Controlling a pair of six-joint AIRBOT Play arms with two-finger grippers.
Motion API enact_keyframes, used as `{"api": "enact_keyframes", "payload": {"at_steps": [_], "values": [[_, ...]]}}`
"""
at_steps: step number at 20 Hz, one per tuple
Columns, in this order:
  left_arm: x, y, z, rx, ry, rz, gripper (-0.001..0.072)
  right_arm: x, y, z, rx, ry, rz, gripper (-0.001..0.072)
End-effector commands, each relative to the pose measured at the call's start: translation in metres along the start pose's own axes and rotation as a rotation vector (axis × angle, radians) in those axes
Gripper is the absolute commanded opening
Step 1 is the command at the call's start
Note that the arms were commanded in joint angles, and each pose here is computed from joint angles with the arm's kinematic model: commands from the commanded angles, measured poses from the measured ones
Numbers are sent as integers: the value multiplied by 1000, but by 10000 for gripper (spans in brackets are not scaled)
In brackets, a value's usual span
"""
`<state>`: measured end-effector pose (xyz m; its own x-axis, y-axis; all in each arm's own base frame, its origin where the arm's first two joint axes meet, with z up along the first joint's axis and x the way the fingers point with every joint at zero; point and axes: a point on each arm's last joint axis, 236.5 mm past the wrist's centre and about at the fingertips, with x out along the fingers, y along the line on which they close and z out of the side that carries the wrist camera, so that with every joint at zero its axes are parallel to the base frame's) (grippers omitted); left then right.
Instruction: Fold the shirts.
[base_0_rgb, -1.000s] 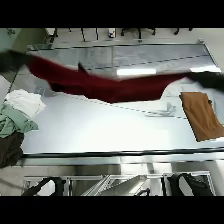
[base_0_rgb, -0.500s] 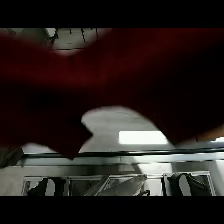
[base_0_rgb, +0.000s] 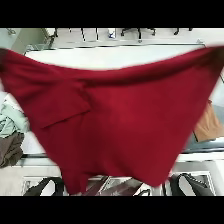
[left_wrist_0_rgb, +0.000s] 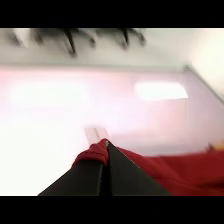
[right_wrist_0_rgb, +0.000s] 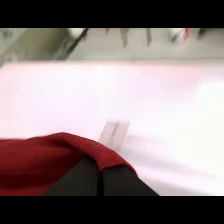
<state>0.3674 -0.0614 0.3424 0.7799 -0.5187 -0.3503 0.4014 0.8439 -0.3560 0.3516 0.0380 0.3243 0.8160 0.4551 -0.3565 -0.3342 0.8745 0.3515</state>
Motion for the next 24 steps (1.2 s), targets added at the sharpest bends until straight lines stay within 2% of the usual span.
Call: {"api": "enact_keyframes", "payload": {"at_steps": [1, 4, 6, 9, 12, 16, 18, 21, 24], "values": [[121, 67, -121, -60, 354, 29, 14, 90, -65, -112, 226, 207, 6, 17], [193, 141, -187, -157, 441, 156, 14, 144, -138, -190, 396, 302, -101, 17], [229, 173, -217, -215, 488, 177, 14, 172, -172, -222, 484, 346, -140, 17], [270, 204, -220, -279, 490, 194, 14, 207, -206, -242, 550, 393, -149, 16], [299, 220, -200, -324, 454, 194, 14, 233, -227, -238, 584, 402, -140, 16], [307, 220, -189, -330, 480, 178, 14, 238, -234, -228, 547, 405, -140, 16], [296, 226, -197, -291, 545, 224, 14, 230, -228, -246, 512, 492, -130, 16], [268, 232, -221, -252, 697, 278, 14, 213, -218, -277, 461, 644, -115, 16], [248, 238, -257, -250, 838, 317, 14, 209, -222, -295, 476, 674, -136, 17]]}}
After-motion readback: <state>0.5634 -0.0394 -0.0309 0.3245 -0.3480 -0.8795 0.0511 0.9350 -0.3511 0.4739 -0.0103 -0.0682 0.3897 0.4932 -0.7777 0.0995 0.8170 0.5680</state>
